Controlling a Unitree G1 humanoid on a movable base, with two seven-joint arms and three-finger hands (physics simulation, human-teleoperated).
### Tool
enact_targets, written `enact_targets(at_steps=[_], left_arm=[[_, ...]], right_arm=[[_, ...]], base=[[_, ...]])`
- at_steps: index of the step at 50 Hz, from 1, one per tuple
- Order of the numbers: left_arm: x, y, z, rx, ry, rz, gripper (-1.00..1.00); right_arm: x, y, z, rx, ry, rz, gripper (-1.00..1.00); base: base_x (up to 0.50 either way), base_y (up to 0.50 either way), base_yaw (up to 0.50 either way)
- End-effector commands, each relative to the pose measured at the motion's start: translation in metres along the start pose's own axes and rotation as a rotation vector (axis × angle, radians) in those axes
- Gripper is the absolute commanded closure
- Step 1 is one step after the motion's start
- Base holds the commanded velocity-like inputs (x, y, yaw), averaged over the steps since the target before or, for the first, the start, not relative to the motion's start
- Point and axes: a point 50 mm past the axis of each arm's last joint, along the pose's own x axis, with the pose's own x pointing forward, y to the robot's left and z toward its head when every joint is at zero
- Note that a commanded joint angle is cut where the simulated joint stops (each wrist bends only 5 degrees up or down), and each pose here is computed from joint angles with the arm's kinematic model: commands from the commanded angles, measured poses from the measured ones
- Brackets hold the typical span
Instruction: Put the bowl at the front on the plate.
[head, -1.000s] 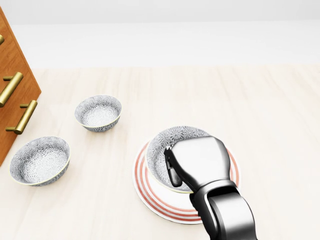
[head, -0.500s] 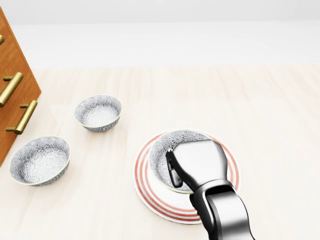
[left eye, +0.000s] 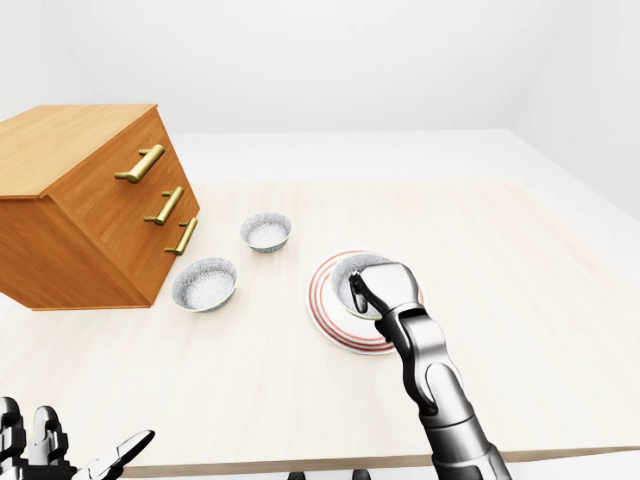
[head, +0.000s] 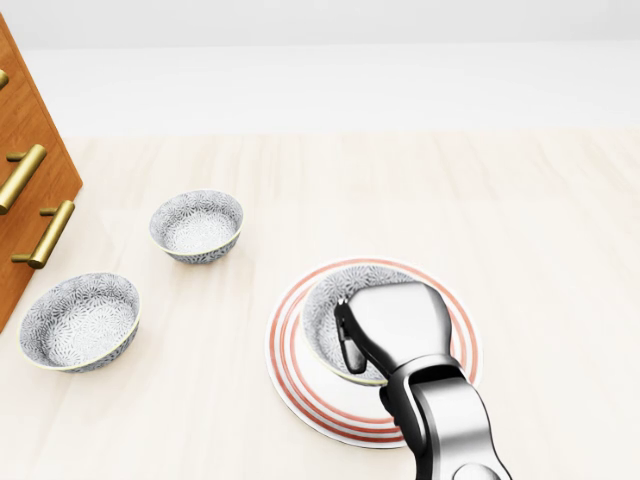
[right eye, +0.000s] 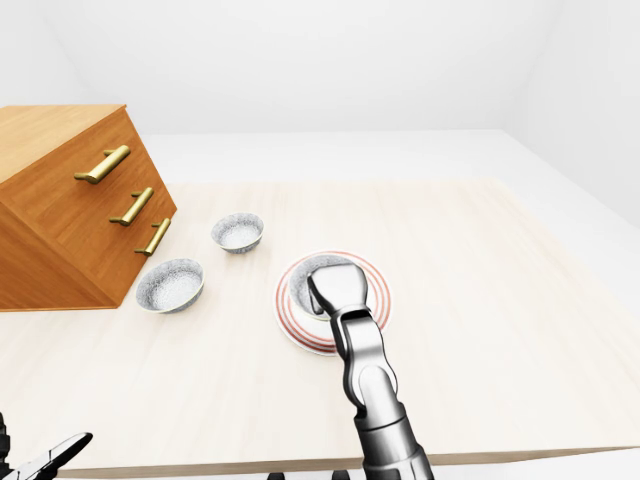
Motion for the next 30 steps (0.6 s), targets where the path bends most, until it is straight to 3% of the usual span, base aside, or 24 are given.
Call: enact_targets(at_steps=[1, 30], left_arm=[[0.0009, -0.0001, -0.0011, -0.003, 0.003, 0.003, -1.0], [-0.0012, 0.001, 0.0053, 0.002, -0.021, 0.002, -1.0]], right_arm=[[0.0017, 0.0026, -0.0026, 0.013, 0.002, -0.027, 1.0], [0.0003, 0.0104, -0.0068, 0.026, 0.011, -0.02, 1.0]], base=[[0.0, 0.0, 0.0], [0.0, 0.0, 0.0]])
